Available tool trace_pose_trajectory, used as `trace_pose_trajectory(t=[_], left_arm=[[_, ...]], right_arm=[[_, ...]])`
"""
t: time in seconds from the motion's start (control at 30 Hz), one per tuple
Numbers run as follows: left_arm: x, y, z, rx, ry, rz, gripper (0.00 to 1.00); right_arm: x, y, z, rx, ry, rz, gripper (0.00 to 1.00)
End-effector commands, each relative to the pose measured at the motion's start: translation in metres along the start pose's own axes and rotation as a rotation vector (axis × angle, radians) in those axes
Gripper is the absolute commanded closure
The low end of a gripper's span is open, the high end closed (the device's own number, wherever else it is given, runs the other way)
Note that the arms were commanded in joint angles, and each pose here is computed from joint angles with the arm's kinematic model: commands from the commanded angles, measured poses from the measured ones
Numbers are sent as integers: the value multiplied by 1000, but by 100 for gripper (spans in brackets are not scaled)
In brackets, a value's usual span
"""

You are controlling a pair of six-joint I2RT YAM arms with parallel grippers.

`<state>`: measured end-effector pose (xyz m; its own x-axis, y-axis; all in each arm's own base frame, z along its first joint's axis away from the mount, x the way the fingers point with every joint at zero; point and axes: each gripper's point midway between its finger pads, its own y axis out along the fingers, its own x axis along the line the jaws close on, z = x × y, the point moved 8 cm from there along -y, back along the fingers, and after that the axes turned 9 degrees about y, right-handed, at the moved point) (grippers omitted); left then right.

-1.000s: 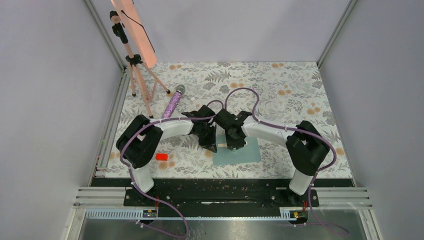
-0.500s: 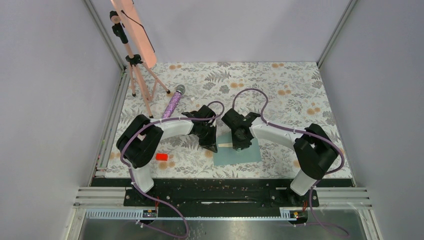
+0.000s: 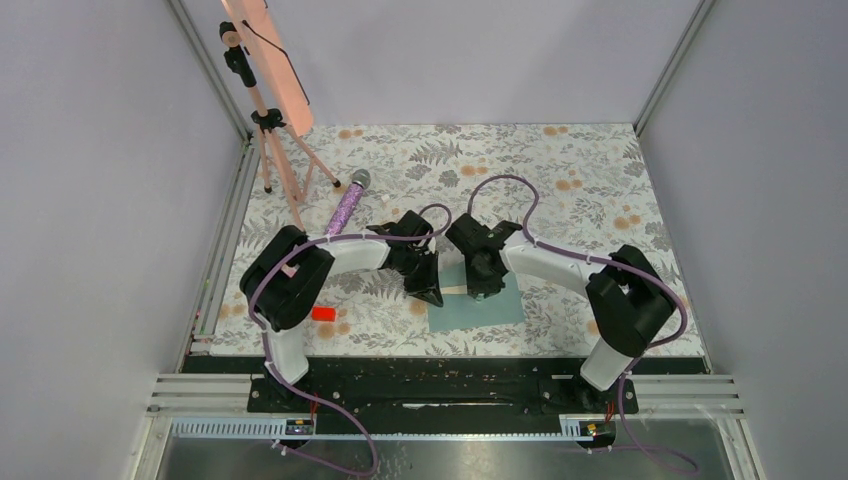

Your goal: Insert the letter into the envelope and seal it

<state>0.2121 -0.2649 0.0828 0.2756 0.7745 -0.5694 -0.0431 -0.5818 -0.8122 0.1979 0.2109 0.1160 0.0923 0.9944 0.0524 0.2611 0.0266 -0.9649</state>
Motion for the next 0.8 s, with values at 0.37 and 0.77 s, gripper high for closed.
trace_pose_trajectory(t=[0.37, 0.77], left_arm=[[25, -11, 1, -76, -55, 10, 100], [47, 7, 13, -15, -137, 47, 100]], right_arm=[[10, 9, 5, 42, 14, -3, 100], [-1, 2, 3, 17, 7, 24, 100]])
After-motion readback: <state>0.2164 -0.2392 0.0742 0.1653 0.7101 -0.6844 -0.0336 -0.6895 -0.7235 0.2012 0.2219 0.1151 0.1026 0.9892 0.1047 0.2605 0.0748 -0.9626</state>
